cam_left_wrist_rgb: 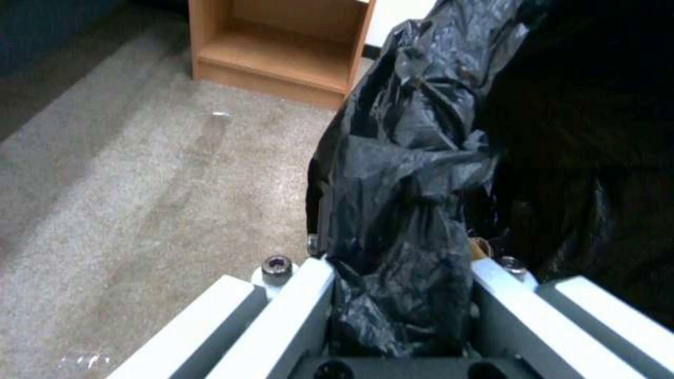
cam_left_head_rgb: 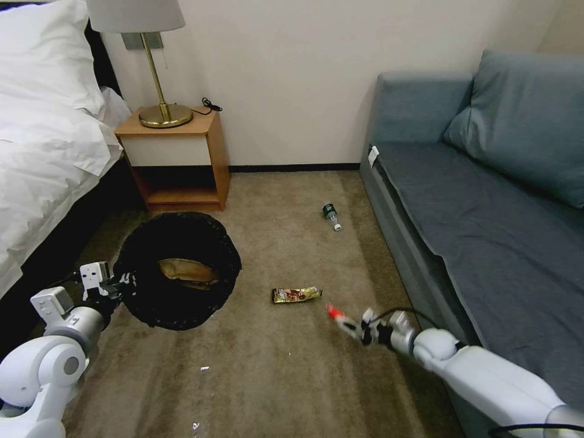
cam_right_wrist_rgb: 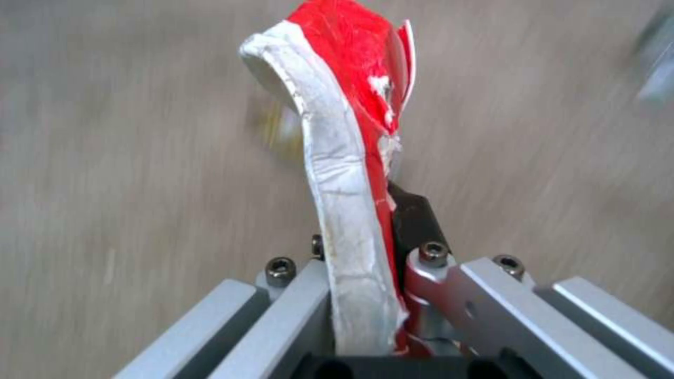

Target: Pick up the trash bin, then pick up the garbage on the floor and place it into the trash bin.

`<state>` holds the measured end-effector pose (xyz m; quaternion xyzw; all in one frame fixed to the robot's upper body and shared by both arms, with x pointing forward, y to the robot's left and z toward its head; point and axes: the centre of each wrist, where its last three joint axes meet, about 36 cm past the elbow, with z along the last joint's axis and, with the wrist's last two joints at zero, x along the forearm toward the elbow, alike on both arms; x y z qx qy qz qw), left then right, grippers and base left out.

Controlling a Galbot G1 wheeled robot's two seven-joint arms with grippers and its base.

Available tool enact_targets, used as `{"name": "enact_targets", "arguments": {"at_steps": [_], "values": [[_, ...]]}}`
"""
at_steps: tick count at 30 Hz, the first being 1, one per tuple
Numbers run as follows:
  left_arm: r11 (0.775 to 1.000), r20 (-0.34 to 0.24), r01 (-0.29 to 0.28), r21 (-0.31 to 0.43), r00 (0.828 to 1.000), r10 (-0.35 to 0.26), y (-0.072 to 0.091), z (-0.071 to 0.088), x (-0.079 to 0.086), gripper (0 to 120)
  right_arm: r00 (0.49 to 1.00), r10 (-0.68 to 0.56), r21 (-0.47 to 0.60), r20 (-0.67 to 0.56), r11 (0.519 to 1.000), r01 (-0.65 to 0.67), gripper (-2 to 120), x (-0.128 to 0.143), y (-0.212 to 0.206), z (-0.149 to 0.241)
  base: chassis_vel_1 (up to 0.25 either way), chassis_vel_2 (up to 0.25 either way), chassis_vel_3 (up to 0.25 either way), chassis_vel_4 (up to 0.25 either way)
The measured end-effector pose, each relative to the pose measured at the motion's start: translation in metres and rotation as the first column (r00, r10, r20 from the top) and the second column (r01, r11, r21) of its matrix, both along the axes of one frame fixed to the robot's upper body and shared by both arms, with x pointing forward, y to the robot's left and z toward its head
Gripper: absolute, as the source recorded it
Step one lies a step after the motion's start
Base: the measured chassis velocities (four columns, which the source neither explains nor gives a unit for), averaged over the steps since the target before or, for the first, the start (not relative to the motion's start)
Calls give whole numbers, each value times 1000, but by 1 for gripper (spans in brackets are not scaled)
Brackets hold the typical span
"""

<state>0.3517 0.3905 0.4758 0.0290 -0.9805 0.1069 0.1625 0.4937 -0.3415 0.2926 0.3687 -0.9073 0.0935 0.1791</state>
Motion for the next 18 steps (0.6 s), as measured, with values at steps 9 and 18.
{"name": "enact_targets", "arguments": {"at_steps": [9, 18], "values": [[999, -15, -33, 5, 999, 33, 1, 1, -10, 0, 936, -113, 306, 334, 952, 6, 0, 7, 33, 87, 0, 0, 0, 0], [999, -37, -44, 5, 998, 44, -4, -5, -13, 0, 879, 4, 495, 476, 825, -272, 0, -11, 100, 172, 0, 0, 0, 0]]}}
